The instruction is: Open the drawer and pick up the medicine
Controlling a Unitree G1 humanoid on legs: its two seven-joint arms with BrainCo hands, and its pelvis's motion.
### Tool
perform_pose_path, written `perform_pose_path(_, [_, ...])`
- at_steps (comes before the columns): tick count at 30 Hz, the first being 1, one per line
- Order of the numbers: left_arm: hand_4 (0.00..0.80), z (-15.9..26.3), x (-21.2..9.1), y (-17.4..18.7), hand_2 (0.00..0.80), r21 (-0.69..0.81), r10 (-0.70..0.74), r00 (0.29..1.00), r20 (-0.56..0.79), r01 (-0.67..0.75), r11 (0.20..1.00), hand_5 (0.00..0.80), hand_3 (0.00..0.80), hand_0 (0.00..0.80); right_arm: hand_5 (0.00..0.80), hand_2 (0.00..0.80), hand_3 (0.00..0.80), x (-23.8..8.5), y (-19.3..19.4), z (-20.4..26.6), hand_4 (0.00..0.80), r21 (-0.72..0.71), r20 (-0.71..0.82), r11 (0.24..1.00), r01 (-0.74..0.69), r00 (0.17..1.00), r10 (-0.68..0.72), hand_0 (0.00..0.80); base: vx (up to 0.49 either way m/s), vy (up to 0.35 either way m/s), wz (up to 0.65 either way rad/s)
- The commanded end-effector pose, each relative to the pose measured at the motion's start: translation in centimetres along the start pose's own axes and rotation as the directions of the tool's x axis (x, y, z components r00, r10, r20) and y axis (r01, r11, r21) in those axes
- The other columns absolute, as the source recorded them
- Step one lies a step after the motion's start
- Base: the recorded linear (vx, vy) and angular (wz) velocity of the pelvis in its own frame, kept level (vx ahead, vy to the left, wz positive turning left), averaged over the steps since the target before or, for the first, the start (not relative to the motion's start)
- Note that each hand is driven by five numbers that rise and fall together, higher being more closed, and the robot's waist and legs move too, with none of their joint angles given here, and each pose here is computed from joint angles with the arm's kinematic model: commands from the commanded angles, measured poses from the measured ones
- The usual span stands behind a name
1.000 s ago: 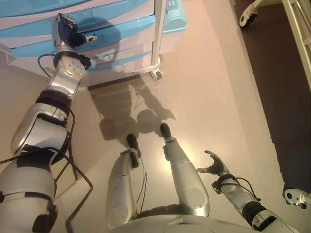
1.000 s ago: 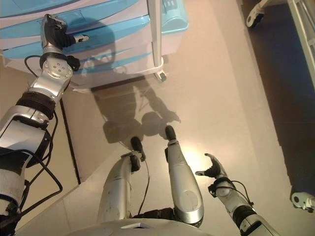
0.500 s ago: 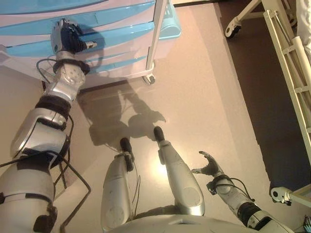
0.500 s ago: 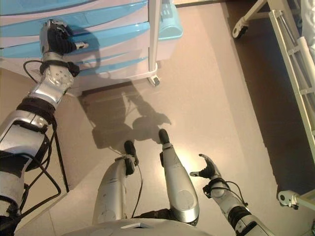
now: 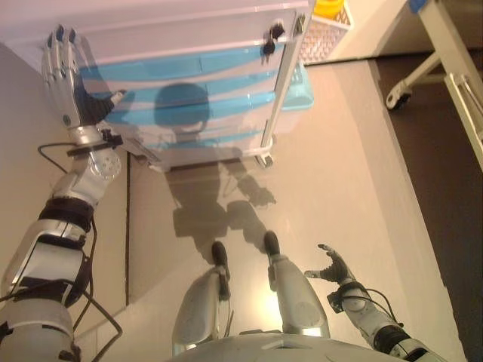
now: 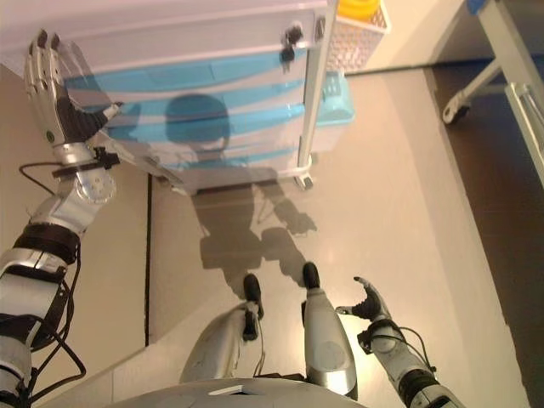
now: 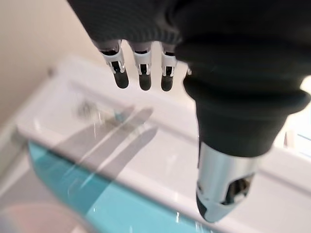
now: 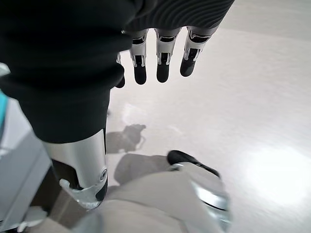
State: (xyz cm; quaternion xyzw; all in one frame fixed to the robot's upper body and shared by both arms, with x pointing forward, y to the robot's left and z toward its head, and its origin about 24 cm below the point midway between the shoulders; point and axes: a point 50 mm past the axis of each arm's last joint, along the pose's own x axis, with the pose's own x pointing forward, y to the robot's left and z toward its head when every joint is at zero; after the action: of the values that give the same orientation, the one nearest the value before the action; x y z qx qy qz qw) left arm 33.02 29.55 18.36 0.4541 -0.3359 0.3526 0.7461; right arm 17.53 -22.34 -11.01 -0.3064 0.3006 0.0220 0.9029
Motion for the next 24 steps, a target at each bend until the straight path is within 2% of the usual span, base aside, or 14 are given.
perform_pose_path(1, [0.000, -0.8, -0.7, 1.1, 0.000, -0.109, 0.000, 0.999, -0.054, -0.006, 0.994, 0.000, 0.000, 0.000, 0.000, 0.000, 0.000, -1.9, 0.4, -3.1, 0.000, -0.023, -0.085, 0.999, -0.022, 0.996, 0.020, 0.000, 0.055, -0.006, 0.06])
perform_pose_path(4, [0.000, -1.7, -4.4, -0.5, 0.000, -0.288, -0.184, 0.962, -0.200, 0.122, 0.950, 0.000, 0.000, 0.000, 0.000, 0.000, 0.000, -2.4, 0.9, -3.9, 0.000, -0.025, -0.120, 0.999, -0.035, 0.992, 0.032, 0.000, 0.070, -0.011, 0.18])
perform_pose_path(6, [0.000, -2.2, -7.9, -1.9, 0.000, -0.399, -0.340, 0.896, -0.285, 0.211, 0.892, 0.000, 0.000, 0.000, 0.000, 0.000, 0.000, -2.7, 1.2, -4.3, 0.000, -0.013, -0.139, 0.999, -0.042, 0.990, 0.040, 0.000, 0.048, -0.013, 0.23])
perform_pose_path(7, [0.000, -2.5, -9.7, -2.7, 0.000, -0.473, -0.432, 0.839, -0.332, 0.248, 0.846, 0.000, 0.000, 0.000, 0.000, 0.000, 0.000, -2.7, 1.4, -4.4, 0.000, -0.004, -0.145, 0.999, -0.047, 0.988, 0.045, 0.000, 0.036, -0.011, 0.17])
perform_pose_path(10, [0.000, -3.1, -17.5, -4.4, 0.000, -0.682, -0.705, 0.576, -0.414, 0.316, 0.659, 0.000, 0.000, 0.000, 0.000, 0.000, 0.000, -2.9, 2.0, -4.6, 0.000, 0.039, -0.155, 0.996, -0.082, 0.984, 0.087, 0.000, 0.044, 0.007, 0.16])
perform_pose_path(11, [0.000, -3.0, -20.8, -4.6, 0.000, -0.744, -0.780, 0.465, -0.419, 0.316, 0.589, 0.000, 0.000, 0.000, 0.000, 0.000, 0.000, -2.9, 2.2, -4.6, 0.000, 0.068, -0.155, 0.992, -0.105, 0.981, 0.114, 0.000, 0.022, 0.023, 0.20])
perform_pose_path(12, [0.000, -2.9, -22.5, -4.8, 0.000, -0.780, -0.826, 0.380, -0.416, 0.319, 0.539, 0.000, 0.000, 0.000, 0.000, 0.000, 0.000, -2.9, 2.3, -4.5, 0.000, 0.091, -0.150, 0.988, -0.122, 0.979, 0.135, 0.000, 0.022, 0.027, 0.12])
perform_pose_path(14, [0.000, -2.7, -28.3, -4.2, 0.000, -0.836, -0.895, 0.166, -0.413, 0.320, 0.445, 0.000, 0.000, 0.000, 0.000, 0.000, 0.000, -2.8, 2.7, -4.4, 0.000, 0.153, -0.146, 0.974, -0.168, 0.971, 0.191, 0.000, 0.025, 0.024, 0.08])
perform_pose_path(15, [0.000, -2.5, -29.2, -4.1, 0.000, -0.845, -0.906, 0.122, -0.405, 0.327, 0.422, 0.000, 0.000, 0.000, 0.000, 0.000, 0.000, -2.8, 2.7, -4.4, 0.000, 0.164, -0.145, 0.971, -0.177, 0.969, 0.201, 0.000, 0.033, 0.020, 0.20])
perform_pose_path(17, [0.000, -2.2, -34.0, -2.5, 0.000, -0.892, -0.926, -0.100, -0.363, 0.326, 0.314, 0.000, 0.000, 0.000, 0.000, 0.000, 0.000, -2.7, 2.8, -4.5, 0.000, 0.251, -0.141, 0.948, -0.196, 0.961, 0.237, 0.000, 0.016, 0.019, 0.18])
perform_pose_path(18, [0.000, -2.2, -35.6, -1.9, 0.000, -0.907, -0.918, -0.180, -0.354, 0.306, 0.290, 0.000, 0.000, 0.000, 0.000, 0.000, 0.000, -2.7, 2.7, -4.6, 0.000, 0.291, -0.147, 0.937, -0.194, 0.959, 0.244, 0.000, 0.000, 0.000, 0.00])
perform_pose_path(22, [0.000, -1.3, -40.4, 0.5, 0.000, -0.941, -0.847, -0.409, -0.338, 0.170, 0.293, 0.000, 0.000, 0.000, 0.000, 0.000, 0.000, -2.9, 3.5, -5.2, 0.000, 0.403, -0.173, 0.898, -0.175, 0.949, 0.263, 0.000, 0.006, 0.003, -0.02])
perform_pose_path(23, [0.000, -0.9, -41.3, 0.9, 0.000, -0.951, -0.838, -0.450, -0.310, 0.132, 0.281, 0.000, 0.000, 0.000, 0.000, 0.000, 0.000, -3.0, 3.7, -5.3, 0.000, 0.417, -0.182, 0.893, -0.169, 0.947, 0.264, 0.000, 0.022, -0.022, -0.04])
perform_pose_path(24, [0.000, -0.6, -42.2, 1.4, 0.000, -0.944, -0.816, -0.482, -0.319, 0.083, 0.320, 0.000, 0.000, 0.000, 0.000, 0.000, 0.000, -3.1, 3.8, -5.4, 0.000, 0.427, -0.194, 0.890, -0.160, 0.945, 0.264, 0.000, 0.000, 0.000, 0.00])
